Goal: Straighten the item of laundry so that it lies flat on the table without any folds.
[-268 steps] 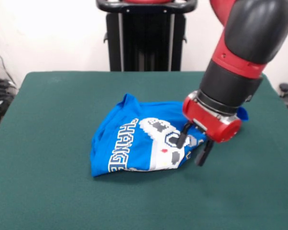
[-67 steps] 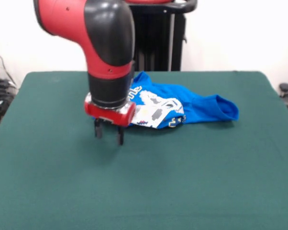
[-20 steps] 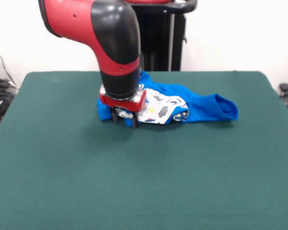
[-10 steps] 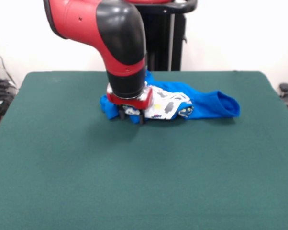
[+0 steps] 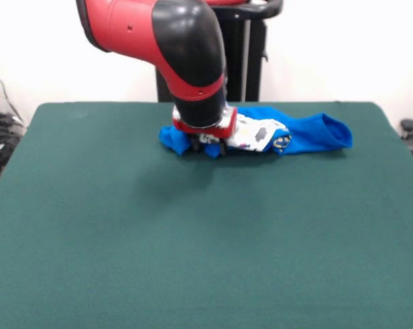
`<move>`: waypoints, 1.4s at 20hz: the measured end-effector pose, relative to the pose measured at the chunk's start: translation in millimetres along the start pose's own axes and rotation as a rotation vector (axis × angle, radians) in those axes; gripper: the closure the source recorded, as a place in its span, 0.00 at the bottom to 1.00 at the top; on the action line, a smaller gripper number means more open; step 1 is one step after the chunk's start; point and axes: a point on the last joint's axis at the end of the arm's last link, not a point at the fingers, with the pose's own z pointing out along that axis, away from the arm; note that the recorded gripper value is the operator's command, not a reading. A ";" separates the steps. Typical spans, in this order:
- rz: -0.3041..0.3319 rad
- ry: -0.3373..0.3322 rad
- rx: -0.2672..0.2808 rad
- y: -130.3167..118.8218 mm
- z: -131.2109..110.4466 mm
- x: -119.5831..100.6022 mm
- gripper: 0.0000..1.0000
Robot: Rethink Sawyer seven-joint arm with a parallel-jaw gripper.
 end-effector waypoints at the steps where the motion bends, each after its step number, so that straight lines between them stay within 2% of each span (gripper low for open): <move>1: -0.001 0.007 -0.001 0.6 -0.3 1.2 0.00; 6: -0.008 0.104 -0.007 6.0 -5.2 13.2 0.00; 12: -0.019 0.184 -0.016 12.5 -15.2 14.6 0.00; 20: -0.022 0.182 -0.016 13.6 -16.9 6.2 0.00; 28: -0.022 0.192 -0.013 13.5 -10.8 7.3 0.00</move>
